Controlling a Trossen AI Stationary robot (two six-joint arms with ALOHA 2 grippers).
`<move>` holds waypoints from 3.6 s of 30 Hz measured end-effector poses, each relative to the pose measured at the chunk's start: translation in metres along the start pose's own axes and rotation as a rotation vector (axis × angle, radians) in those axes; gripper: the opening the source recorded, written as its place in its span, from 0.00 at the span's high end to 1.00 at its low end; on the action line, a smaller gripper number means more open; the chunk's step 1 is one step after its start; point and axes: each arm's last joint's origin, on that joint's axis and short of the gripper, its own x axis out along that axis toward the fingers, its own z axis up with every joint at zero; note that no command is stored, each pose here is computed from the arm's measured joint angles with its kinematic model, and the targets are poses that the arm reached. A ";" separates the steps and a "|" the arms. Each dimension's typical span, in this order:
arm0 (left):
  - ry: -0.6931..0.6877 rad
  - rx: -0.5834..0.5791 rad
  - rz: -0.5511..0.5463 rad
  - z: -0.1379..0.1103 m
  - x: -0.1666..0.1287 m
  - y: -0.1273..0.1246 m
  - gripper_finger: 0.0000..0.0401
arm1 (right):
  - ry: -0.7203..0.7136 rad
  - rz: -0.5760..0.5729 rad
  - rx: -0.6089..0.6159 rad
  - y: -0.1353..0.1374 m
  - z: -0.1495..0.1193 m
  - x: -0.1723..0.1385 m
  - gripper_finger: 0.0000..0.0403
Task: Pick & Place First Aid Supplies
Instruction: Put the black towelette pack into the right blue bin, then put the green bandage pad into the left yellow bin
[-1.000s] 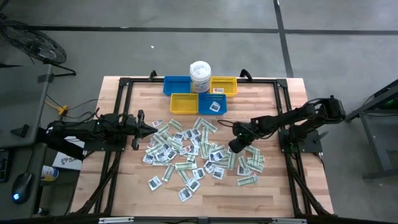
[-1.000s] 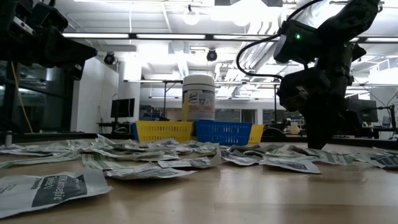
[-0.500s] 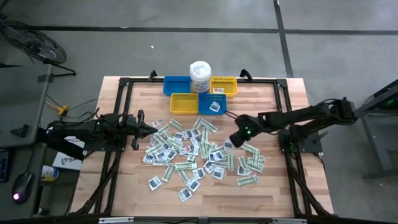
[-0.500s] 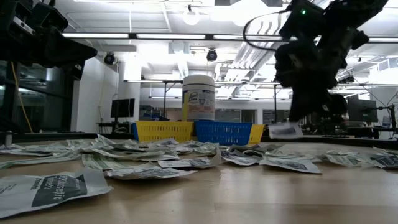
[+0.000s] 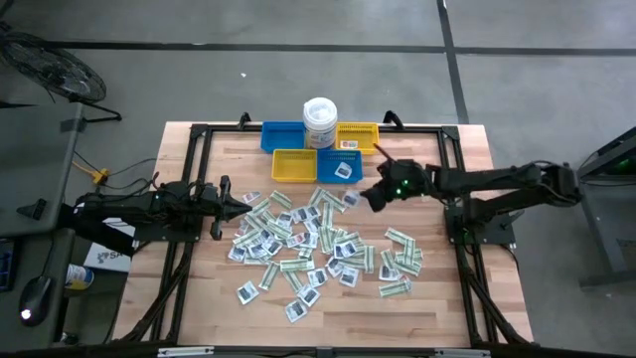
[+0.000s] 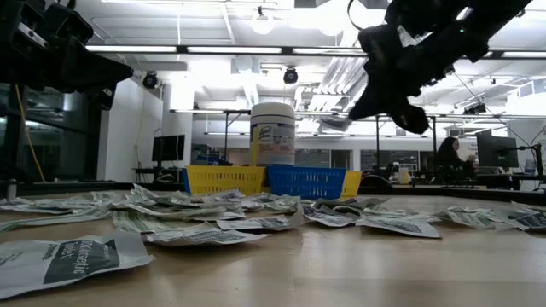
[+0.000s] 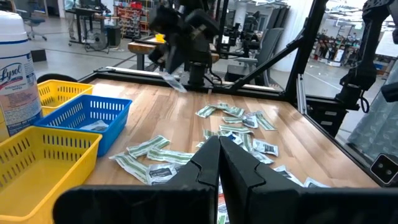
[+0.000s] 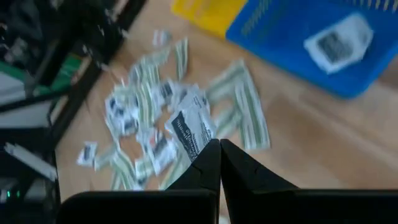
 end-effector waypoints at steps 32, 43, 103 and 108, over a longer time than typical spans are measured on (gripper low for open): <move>0.000 0.000 0.000 0.000 0.000 0.000 0.98 | -0.221 -0.243 0.387 -0.050 0.071 0.078 1.00; 0.000 0.000 0.000 0.000 0.000 0.000 0.98 | -0.118 -0.200 0.368 -0.049 0.075 0.087 0.95; 0.001 0.000 0.000 0.000 0.000 0.000 0.98 | 1.141 -0.083 -0.435 0.019 -0.043 -0.001 0.71; 0.000 0.000 0.000 0.000 0.000 0.000 0.98 | 1.299 -0.027 -0.612 0.020 -0.038 0.016 0.71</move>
